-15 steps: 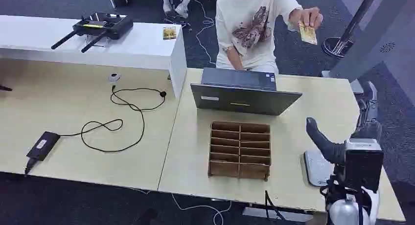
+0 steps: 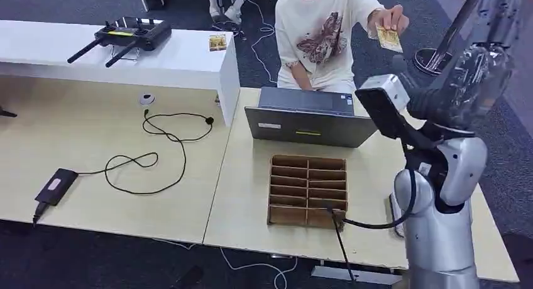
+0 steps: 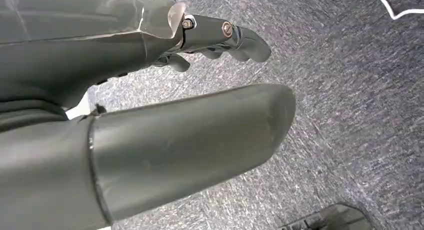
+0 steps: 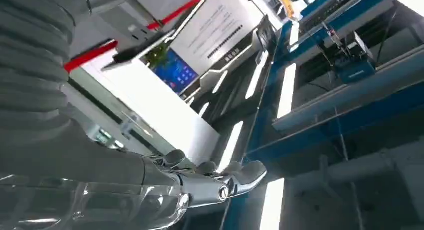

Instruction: Pass the card to the sensor for recognition and then transmit it.

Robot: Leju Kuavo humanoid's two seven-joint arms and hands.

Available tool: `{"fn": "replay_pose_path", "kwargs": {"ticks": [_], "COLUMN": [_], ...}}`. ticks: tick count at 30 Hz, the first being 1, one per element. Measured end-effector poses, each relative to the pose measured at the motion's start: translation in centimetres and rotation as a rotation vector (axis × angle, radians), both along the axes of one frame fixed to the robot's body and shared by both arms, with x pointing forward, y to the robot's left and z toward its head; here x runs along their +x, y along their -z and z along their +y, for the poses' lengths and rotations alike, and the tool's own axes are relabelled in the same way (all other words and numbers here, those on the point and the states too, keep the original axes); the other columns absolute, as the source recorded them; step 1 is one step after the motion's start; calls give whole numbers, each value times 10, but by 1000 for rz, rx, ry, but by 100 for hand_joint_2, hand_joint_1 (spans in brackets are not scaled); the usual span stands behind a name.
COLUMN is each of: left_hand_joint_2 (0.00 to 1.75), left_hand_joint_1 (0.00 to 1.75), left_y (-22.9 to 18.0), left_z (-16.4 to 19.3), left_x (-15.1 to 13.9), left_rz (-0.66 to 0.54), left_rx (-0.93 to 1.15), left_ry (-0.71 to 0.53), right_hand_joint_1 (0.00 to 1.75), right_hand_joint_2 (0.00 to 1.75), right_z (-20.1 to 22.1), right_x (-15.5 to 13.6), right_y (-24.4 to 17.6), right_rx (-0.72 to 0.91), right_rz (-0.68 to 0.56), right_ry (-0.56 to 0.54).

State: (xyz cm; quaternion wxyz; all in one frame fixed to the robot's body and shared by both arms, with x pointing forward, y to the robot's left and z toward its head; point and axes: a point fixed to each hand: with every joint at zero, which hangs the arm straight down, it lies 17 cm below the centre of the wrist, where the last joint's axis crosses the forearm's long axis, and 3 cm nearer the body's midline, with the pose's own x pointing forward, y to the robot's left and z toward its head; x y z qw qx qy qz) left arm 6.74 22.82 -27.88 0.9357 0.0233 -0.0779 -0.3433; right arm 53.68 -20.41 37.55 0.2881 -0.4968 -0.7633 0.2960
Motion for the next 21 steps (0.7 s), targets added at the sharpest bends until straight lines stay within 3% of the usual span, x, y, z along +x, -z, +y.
{"fn": "replay_pose_path", "kwargs": {"ticks": [11,21], "left_hand_joint_2": [0,0], "left_hand_joint_1": [0,0], "left_y": [-1,-1], "left_z": [-2,-2], "left_x": [4,6], "left_rz": [-2,-10], "left_rx": [-15,-25], "left_ry": [13,-8], "right_hand_joint_1": [0,0], "right_hand_joint_2": [175,175], "right_z": [9,9], "right_x": [81,121], "right_y": [2,25], "right_rx": [-230,-358], "right_rz": [164,333], "right_ry": [103,169]}}
